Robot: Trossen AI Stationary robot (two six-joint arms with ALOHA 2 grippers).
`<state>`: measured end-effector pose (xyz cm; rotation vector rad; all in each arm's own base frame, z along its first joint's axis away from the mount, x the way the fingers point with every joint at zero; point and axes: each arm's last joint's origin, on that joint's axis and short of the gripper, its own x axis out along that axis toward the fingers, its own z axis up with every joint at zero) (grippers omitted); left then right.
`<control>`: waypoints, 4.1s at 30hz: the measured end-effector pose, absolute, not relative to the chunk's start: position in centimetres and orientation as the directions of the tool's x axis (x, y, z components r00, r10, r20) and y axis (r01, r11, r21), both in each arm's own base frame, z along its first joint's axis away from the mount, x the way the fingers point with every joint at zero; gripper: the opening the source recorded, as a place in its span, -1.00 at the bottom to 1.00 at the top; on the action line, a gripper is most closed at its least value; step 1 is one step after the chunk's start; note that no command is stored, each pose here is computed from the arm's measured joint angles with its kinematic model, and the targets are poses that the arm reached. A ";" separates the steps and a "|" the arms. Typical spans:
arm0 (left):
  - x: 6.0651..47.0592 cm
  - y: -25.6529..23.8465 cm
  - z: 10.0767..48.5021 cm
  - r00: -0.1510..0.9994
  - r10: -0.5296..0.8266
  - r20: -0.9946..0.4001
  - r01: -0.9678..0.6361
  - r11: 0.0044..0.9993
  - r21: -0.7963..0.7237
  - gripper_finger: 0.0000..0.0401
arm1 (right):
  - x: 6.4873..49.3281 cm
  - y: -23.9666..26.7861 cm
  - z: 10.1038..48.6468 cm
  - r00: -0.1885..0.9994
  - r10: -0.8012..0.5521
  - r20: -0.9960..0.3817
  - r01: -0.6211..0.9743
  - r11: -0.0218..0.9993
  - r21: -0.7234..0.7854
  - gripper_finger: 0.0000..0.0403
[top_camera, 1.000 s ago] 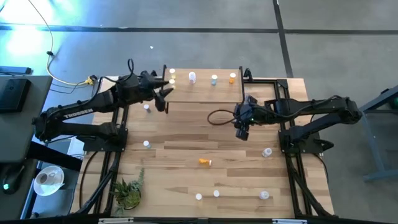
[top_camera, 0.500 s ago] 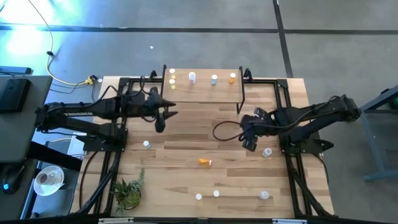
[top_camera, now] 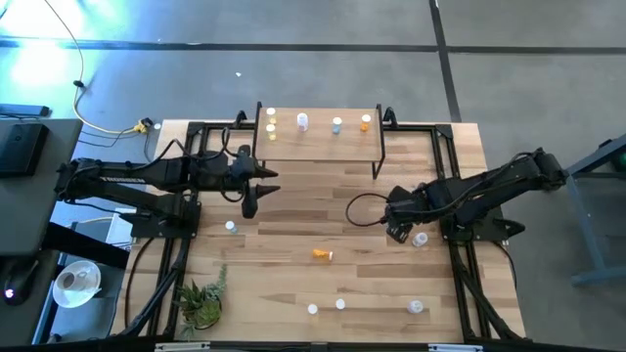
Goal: Pick and place medicine bottles onto shelf by color
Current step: Put the top transparent pill bottle on the shelf aligned with the transparent pill bottle
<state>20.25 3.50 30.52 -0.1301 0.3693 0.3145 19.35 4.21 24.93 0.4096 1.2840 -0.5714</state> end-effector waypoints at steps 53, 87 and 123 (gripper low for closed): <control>20.1 3.6 30.3 0.855 0.343 -0.389 -0.403 0.912 -0.081 -0.14 | 15.8 7.7 21.1 -0.058 -0.028 -0.998 0.456 0.888 -0.052 0.07; 20.0 3.6 30.1 0.845 0.344 -0.410 -0.406 0.911 -0.074 -0.14 | 15.0 7.3 17.3 -0.040 -0.016 -0.999 0.465 0.885 -0.033 0.09; 19.7 3.6 29.4 0.808 0.343 -0.479 -0.431 0.899 -0.083 -0.14 | 19.9 6.5 23.7 0.269 0.008 -0.963 0.512 0.846 0.150 -0.36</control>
